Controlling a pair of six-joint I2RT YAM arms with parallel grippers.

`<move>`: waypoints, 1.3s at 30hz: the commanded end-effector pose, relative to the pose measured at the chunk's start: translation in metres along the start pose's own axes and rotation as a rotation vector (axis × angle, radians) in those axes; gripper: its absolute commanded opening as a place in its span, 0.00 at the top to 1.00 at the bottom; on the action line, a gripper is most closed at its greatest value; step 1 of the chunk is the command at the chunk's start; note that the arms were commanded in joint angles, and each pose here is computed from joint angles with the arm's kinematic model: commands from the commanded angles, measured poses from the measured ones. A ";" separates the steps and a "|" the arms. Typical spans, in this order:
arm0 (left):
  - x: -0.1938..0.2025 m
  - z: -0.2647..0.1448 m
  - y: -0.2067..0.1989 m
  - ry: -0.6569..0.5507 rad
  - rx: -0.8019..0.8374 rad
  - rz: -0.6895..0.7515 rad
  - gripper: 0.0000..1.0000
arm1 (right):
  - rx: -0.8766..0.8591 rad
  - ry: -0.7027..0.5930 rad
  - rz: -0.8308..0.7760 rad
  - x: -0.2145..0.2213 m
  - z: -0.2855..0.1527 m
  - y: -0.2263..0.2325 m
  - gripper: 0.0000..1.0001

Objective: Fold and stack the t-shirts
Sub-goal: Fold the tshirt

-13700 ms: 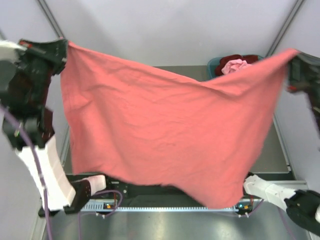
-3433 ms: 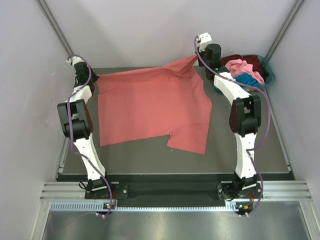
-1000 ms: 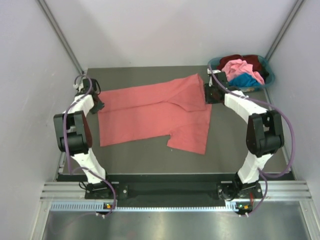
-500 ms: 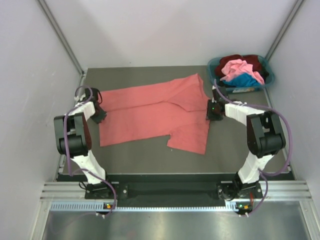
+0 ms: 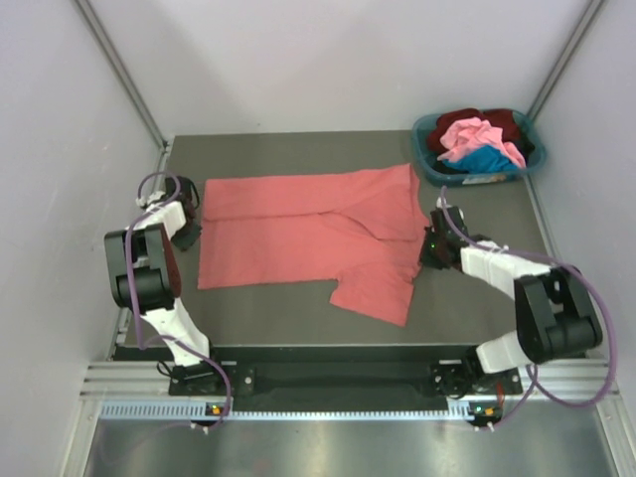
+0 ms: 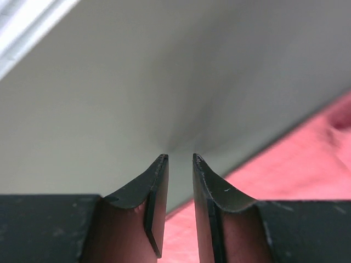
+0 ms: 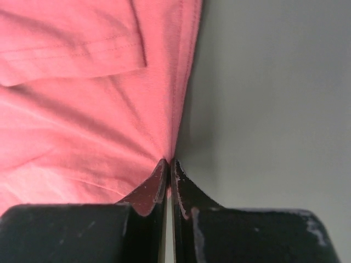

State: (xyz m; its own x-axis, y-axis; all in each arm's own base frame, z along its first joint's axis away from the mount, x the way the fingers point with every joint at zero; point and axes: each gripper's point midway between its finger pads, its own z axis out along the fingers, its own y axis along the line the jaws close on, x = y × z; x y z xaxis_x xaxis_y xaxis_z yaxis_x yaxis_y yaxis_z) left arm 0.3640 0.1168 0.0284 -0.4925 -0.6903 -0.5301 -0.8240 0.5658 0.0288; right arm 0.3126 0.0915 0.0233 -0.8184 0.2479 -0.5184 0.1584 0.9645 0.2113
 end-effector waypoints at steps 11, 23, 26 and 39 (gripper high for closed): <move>-0.057 -0.096 -0.137 -0.058 0.790 0.084 0.67 | -0.073 -0.202 -0.059 -0.061 -0.066 0.029 0.52; -0.039 -0.043 -0.222 0.060 0.980 0.083 0.67 | -0.309 -0.336 -0.088 -0.187 -0.002 0.080 0.48; -0.045 -0.028 -0.232 0.052 0.970 0.093 0.67 | -0.299 -0.373 -0.061 -0.205 0.015 0.081 0.49; -0.051 -0.012 -0.247 0.054 0.962 0.052 0.66 | -0.312 -0.374 -0.007 -0.219 0.060 0.063 0.49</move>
State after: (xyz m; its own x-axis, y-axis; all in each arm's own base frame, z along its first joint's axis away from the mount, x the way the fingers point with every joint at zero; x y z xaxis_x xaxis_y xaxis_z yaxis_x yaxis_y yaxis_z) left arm 0.5759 0.0036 0.0436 -0.5929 -0.6515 -0.4733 -0.2567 0.7100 -0.6558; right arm 0.5066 0.1005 0.0682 -0.6434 0.3008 -0.7040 0.0094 0.9226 0.3856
